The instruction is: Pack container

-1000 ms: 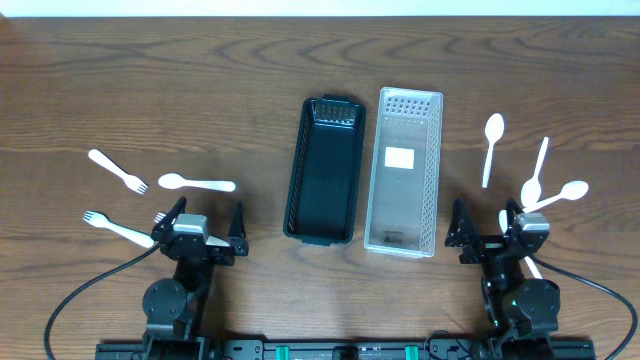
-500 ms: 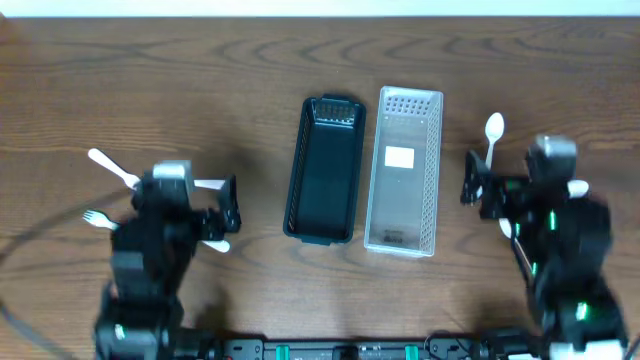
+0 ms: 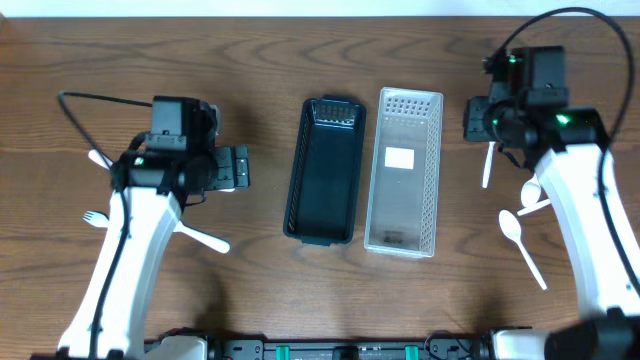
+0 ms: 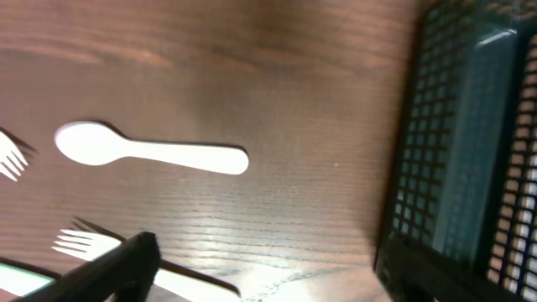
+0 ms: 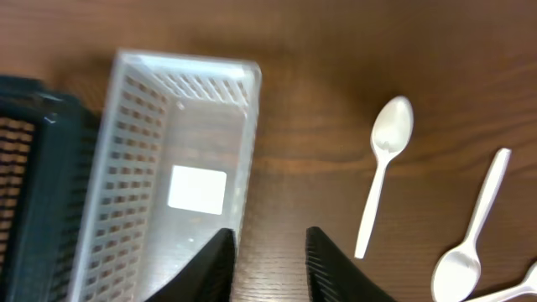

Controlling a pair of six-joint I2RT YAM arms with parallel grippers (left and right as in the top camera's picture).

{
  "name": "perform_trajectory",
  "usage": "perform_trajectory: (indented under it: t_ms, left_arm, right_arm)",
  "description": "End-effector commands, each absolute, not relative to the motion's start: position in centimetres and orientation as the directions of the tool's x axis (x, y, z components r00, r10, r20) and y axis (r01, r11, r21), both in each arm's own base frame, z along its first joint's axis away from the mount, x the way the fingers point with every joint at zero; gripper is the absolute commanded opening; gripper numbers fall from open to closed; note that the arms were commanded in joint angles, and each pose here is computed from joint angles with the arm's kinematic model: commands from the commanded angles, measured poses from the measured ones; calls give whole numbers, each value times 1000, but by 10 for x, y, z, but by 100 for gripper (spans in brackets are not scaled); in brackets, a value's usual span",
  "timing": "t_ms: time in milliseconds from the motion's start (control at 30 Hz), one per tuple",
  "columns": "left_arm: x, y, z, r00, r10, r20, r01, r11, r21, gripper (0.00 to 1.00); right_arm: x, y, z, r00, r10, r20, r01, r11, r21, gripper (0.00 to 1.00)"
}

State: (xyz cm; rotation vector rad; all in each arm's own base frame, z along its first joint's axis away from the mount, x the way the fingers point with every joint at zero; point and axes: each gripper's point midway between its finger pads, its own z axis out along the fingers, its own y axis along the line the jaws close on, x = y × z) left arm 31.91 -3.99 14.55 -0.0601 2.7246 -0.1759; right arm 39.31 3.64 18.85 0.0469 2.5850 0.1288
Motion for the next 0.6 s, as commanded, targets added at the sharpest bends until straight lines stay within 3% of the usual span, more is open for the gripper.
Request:
perform_trajectory:
  t_ms: [0,167,267,567]
  left_arm:
    - [323,-43,137,-930,-53,-364,-3,991,-135,73]
    - [324,-43,120,-948,-52,-313,-11,991,-130,43]
    - [324,-43,117,-951,-51,-304,-12,992,-130,33]
    - [324,-43,117,-951,-51,-304,-12,992,-129,32]
  right_arm:
    - [403,29,163,-881,63,-469,30,997,77,27]
    - [412,29,116,-924,62,-378,40,997,67,21]
    - [414,31,97,-939,60,-340,38,997,73,22]
    - [406,69,58,-975,3,-224,-55,966,253,24]
